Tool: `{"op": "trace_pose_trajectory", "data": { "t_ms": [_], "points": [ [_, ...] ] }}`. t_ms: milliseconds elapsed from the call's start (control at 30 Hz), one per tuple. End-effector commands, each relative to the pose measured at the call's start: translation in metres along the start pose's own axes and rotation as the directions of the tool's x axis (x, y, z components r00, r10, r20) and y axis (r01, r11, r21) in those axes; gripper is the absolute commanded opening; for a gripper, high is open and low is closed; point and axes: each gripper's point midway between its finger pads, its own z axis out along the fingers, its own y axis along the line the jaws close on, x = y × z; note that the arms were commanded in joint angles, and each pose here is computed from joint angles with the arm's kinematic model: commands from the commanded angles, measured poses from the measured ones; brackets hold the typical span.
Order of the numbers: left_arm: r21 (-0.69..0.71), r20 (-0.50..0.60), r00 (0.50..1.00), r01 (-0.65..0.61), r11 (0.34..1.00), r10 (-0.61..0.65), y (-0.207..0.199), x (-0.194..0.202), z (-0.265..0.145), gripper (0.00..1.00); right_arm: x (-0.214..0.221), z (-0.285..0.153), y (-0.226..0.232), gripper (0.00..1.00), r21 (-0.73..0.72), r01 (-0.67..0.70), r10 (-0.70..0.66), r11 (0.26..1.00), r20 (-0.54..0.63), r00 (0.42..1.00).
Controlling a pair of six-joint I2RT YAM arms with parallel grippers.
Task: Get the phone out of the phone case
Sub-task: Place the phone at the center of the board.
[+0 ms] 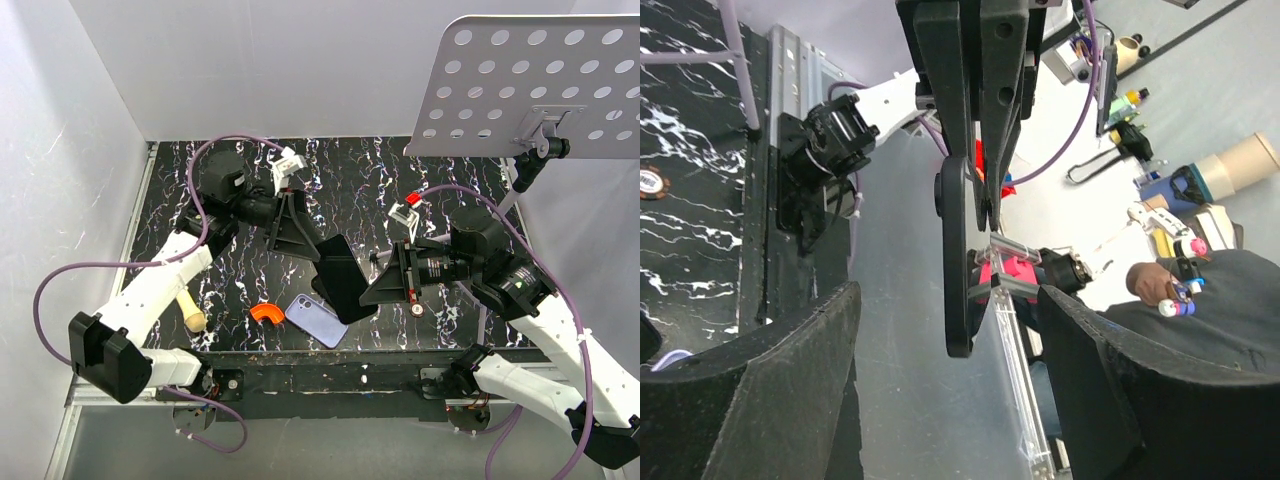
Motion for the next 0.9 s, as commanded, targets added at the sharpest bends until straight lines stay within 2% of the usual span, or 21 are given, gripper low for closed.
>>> {"op": "trace_pose_trajectory", "data": {
  "t_ms": [0,133,200,267,300,367,433,500,533,567,600,633,767,867],
  "points": [
    [0.033,-0.021,0.998,-0.052,0.998,0.053,-0.017,-0.003,0.009,0.68,-0.007,-0.007,0.024,0.01,-0.073,0.103,-0.101,0.992,0.028,0.994],
    [0.025,-0.017,0.999,-0.044,0.999,0.044,-0.016,-0.003,0.014,0.62,-0.007,-0.006,0.024,0.01,-0.074,0.097,-0.095,0.993,0.028,0.995],
    [0.013,-0.01,0.999,-0.033,0.999,0.033,-0.014,-0.003,0.015,0.64,-0.009,-0.005,0.022,0.01,-0.065,0.094,-0.091,0.993,0.04,0.995],
    [-0.037,0.033,0.999,-0.022,0.999,0.023,-0.008,-0.007,0.015,0.83,-0.013,-0.005,0.019,0.01,-0.04,0.087,-0.084,0.995,0.067,0.994],
    [-0.067,0.065,0.998,-0.003,0.998,0.007,-0.004,-0.009,0.015,0.87,-0.016,-0.006,0.017,0.01,-0.023,0.075,-0.073,0.997,0.088,0.993],
    [-0.163,0.195,0.981,0.055,0.985,-0.022,0.006,-0.021,0.012,0.93,-0.023,-0.006,0.013,0.01,0.005,0.055,-0.056,0.998,0.144,0.988],
    [-0.211,0.356,0.933,0.142,0.967,-0.06,0.014,-0.031,0.006,0.96,-0.033,-0.007,0.011,0.01,0.013,0.04,-0.042,0.999,0.217,0.975],
    [-0.181,0.528,0.839,0.259,0.949,-0.128,0.02,-0.036,-0.005,0.94,-0.041,-0.008,0.01,0.01,0.004,0.033,-0.033,0.999,0.283,0.958],
    [-0.144,0.59,0.795,0.275,0.951,-0.141,0.019,-0.035,-0.009,0.91,-0.045,-0.008,0.009,0.01,0.003,0.025,-0.025,1.0,0.314,0.949],
    [-0.107,0.641,0.748,0.31,0.945,-0.173,0.022,-0.034,-0.014,0.86,-0.05,-0.007,0.005,0.01,0.012,0.015,-0.018,1.0,0.339,0.941],
    [-0.081,0.668,0.721,0.315,0.946,-0.183,0.019,-0.035,-0.016,0.81,-0.053,-0.007,0.004,0.01,0.008,0.01,-0.013,1.0,0.357,0.934],
    [-0.075,0.669,0.719,0.318,0.945,-0.188,0.019,-0.034,-0.015,0.78,-0.055,-0.005,0.004,0.01,0.004,0.007,-0.008,1.0,0.361,0.933],
    [-0.046,0.611,0.769,0.27,0.962,-0.187,0.006,-0.036,0.002,0.7,-0.064,-0.001,-0.001,0.01,0.009,-0.003,-0.001,1.0,0.381,0.925],
    [-0.033,0.604,0.774,0.263,0.964,-0.19,0.005,-0.037,0.009,0.59,-0.07,-0.002,-0.002,0.01,0.019,-0.008,0.0,1.0,0.407,0.913]
  ]
}}
